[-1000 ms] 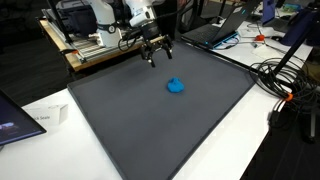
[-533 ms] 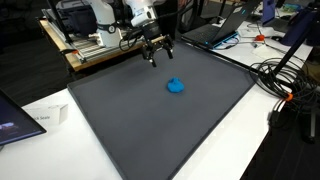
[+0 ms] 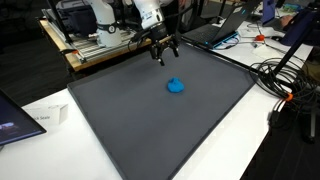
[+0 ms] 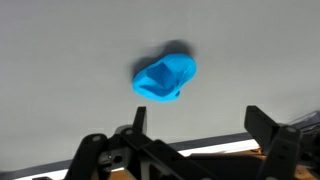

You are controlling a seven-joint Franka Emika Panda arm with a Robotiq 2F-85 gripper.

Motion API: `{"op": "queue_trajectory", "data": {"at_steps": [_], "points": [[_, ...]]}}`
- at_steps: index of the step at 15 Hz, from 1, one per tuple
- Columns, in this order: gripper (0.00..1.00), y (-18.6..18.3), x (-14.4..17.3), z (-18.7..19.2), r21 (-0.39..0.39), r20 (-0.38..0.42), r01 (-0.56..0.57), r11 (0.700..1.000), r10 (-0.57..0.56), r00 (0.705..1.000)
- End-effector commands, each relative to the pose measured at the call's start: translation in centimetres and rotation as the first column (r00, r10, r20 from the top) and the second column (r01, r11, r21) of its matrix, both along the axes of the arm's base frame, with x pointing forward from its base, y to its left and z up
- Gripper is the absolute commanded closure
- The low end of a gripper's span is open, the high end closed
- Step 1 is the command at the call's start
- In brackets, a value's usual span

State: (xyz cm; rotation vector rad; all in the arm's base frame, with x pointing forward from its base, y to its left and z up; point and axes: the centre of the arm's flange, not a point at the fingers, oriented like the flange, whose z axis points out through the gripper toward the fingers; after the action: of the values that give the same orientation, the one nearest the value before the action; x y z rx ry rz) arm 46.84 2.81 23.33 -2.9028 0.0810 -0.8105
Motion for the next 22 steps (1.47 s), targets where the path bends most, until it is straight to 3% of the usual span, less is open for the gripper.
{"op": "queue_trajectory", "data": {"at_steps": [1,9,15,22], "points": [[0.00,1.5,-0.2,-1.8,0.004,-0.005,0.009,1.000,-0.009,1.000],[0.00,3.2,2.4,-4.6,-0.022,-0.060,0.010,1.000,-0.011,0.998],[0.00,2.5,2.9,-7.6,-0.062,-0.137,0.096,0.993,-0.103,0.985],[0.00,2.0,3.4,-8.2,-0.064,-0.139,0.168,0.984,-0.175,0.975]]}}
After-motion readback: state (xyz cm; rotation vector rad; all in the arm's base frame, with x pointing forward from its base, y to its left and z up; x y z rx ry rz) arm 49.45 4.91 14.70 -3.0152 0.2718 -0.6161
